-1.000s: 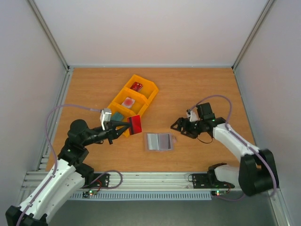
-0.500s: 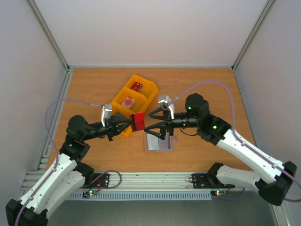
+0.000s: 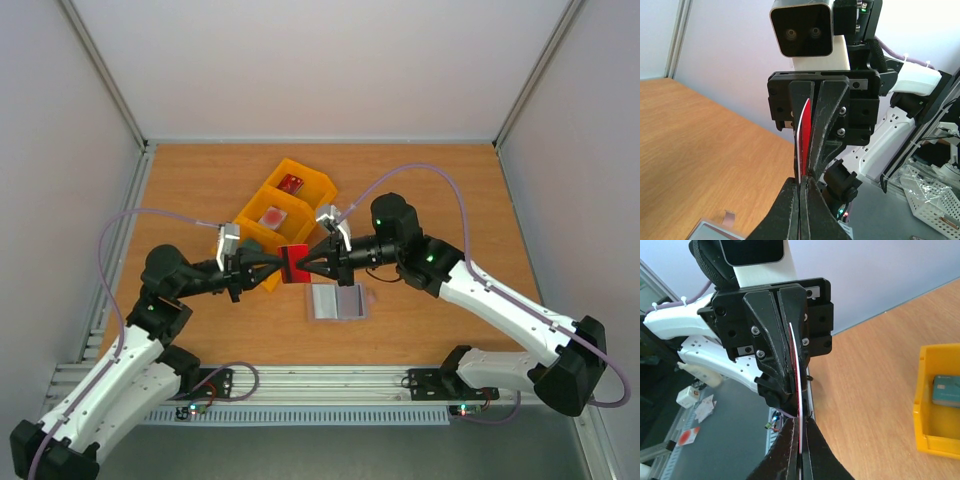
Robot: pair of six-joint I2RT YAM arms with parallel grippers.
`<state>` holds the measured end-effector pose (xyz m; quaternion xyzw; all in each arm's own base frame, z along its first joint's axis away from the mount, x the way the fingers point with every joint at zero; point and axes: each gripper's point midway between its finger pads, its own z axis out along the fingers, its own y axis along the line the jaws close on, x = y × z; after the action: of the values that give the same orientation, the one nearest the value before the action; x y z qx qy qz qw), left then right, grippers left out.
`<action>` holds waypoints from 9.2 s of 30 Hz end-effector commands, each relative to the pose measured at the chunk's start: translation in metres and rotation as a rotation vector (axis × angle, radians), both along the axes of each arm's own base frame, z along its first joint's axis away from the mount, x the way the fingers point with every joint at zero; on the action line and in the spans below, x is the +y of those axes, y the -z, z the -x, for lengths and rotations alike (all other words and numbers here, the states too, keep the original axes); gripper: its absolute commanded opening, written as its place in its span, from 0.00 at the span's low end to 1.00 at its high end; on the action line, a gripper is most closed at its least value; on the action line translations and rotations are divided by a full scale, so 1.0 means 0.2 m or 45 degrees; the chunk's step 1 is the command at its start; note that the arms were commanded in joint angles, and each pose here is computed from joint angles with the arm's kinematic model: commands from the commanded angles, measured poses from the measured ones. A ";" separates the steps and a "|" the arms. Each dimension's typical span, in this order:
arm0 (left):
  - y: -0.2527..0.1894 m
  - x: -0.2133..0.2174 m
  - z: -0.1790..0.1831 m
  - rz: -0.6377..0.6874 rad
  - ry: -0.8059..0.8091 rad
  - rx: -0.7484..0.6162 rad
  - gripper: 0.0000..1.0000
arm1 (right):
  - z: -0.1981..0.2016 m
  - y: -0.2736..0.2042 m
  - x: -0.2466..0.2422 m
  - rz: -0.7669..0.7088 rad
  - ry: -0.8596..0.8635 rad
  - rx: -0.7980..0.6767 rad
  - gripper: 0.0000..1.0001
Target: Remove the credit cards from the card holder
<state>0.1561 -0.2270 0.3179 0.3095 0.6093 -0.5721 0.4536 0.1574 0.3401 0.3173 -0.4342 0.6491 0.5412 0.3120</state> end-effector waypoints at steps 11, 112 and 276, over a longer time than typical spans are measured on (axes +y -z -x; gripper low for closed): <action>0.13 0.22 -0.35 -0.341 -0.604 0.314 0.99 | -0.20 -0.03 -0.21 0.074 0.364 -0.108 0.01; 0.55 0.79 -1.06 -1.398 -0.600 0.443 0.99 | -1.38 0.87 -0.25 1.394 0.128 -1.335 0.01; 1.22 -0.13 -0.09 -0.987 0.681 -1.496 0.99 | -0.25 1.32 -0.56 1.112 0.944 0.863 0.48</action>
<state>0.1511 -0.2297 0.0699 0.8251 0.4195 -0.1924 0.3259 0.2099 0.2297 0.0527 -0.1006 0.9751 0.1873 0.0624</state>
